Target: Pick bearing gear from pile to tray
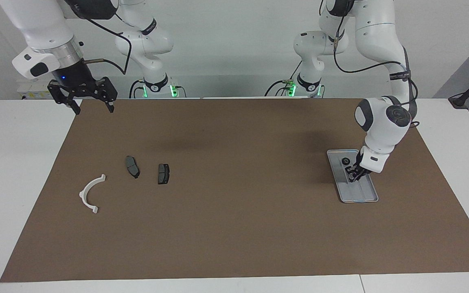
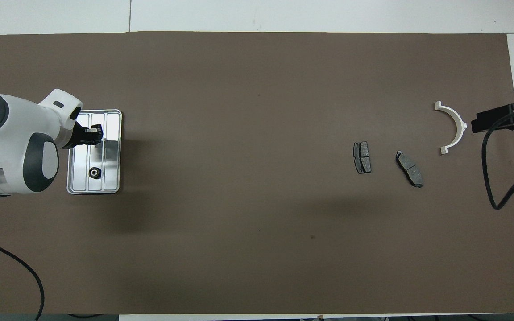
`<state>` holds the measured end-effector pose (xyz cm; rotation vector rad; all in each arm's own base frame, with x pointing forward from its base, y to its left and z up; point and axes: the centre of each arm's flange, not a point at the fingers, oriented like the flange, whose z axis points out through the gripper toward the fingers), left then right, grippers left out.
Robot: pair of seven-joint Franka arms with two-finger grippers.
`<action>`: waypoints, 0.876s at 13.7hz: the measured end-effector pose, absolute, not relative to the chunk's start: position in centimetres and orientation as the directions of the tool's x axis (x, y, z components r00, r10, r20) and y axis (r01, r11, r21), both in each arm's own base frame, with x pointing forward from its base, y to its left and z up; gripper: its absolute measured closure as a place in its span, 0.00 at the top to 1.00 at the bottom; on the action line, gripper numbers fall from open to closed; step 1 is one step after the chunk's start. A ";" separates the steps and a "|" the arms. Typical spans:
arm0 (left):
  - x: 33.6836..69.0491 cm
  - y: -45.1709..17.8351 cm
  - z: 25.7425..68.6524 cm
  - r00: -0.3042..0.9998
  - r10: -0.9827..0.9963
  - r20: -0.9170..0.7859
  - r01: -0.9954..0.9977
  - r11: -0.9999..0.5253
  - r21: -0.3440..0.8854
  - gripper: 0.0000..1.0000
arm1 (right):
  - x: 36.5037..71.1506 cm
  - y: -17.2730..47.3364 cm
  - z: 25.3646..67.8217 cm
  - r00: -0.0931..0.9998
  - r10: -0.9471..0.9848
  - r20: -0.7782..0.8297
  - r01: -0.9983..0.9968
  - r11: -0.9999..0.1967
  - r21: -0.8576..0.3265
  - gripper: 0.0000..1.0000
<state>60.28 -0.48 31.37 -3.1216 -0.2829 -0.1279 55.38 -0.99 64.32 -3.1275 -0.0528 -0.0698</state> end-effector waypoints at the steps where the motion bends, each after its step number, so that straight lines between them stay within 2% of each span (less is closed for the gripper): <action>1: 60.2 -0.5 31.2 0.981 0.176 0.082 0.176 -0.984 0.003 0.24 | 55.4 -1.0 64.3 0.998 0.034 0.044 0.034 -0.999 -0.012 1.00; 7: 59.5 -0.5 30.1 0.982 0.169 0.086 0.169 -0.986 0.003 0.24 | 55.3 -0.9 64.2 0.999 0.035 0.040 0.035 -0.999 -0.012 1.00; 8: 59.5 -0.5 30.0 0.982 0.169 0.086 0.169 -0.986 0.003 0.31 | 55.3 -0.9 64.2 0.999 0.035 0.039 0.036 -0.999 -0.012 1.00; 12: 60.2 -0.4 31.6 0.980 0.169 0.101 0.170 -0.986 0.006 0.78 | 55.3 -0.9 64.2 0.999 0.036 0.039 0.036 -0.999 -0.012 1.00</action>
